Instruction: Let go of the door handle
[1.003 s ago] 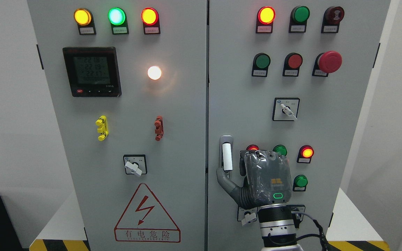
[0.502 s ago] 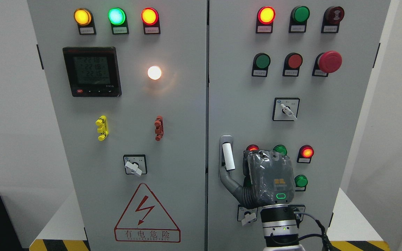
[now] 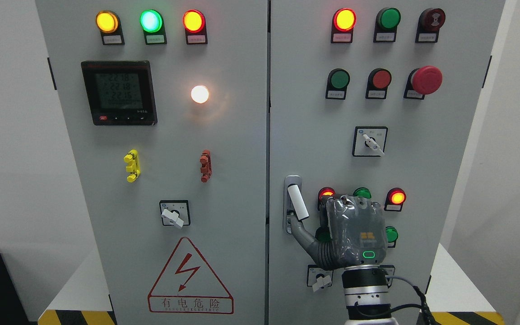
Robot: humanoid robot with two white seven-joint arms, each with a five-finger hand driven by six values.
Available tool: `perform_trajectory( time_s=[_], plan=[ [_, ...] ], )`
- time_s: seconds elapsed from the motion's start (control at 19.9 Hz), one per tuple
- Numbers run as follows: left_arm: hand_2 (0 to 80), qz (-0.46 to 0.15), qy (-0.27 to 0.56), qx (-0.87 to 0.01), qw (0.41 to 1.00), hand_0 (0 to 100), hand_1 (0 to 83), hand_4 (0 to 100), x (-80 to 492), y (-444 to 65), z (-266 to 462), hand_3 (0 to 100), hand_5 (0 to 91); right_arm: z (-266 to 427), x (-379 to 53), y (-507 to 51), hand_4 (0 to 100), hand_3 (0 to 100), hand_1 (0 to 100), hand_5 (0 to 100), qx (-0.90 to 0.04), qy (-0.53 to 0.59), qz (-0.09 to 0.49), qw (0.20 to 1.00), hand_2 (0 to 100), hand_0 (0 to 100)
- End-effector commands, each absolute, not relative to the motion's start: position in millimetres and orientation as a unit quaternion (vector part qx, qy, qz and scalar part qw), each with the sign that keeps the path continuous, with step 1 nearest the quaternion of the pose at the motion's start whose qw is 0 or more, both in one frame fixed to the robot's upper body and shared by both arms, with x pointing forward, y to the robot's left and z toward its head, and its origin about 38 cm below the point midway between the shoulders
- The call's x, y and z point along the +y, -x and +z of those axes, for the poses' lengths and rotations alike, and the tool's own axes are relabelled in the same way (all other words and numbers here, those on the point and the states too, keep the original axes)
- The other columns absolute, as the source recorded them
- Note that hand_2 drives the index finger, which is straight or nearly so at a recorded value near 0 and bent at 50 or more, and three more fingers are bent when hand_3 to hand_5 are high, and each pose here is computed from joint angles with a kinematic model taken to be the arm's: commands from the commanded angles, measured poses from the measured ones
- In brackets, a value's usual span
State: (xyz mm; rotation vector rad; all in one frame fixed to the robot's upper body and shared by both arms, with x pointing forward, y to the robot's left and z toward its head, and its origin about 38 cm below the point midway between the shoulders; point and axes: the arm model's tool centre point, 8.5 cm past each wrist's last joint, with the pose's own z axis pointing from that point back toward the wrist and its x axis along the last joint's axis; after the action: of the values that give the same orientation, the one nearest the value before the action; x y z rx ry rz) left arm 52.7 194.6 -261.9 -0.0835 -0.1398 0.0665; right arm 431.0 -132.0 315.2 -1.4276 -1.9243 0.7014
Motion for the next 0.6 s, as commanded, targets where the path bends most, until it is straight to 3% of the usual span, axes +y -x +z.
perform_trajectory(
  time_s=[0.0,0.55],
  plan=[
    [2.3,0.023,0.042,-0.078,0.996,0,0.0,1,194.3,-58.6,-261.6,8,0.0,317.0,-141.8,-431.7,100,100,41,94,-0.731,0.542,0.252,0.329,88,31],
    [2.5,0.023,0.042,-0.078,0.996,0,0.0,1,194.3,-58.1,-261.7,9,0.0,322.1,-147.6,-430.7,100,100,41,94,-0.731,0.547,0.242,0.328,88,32]
  ],
)
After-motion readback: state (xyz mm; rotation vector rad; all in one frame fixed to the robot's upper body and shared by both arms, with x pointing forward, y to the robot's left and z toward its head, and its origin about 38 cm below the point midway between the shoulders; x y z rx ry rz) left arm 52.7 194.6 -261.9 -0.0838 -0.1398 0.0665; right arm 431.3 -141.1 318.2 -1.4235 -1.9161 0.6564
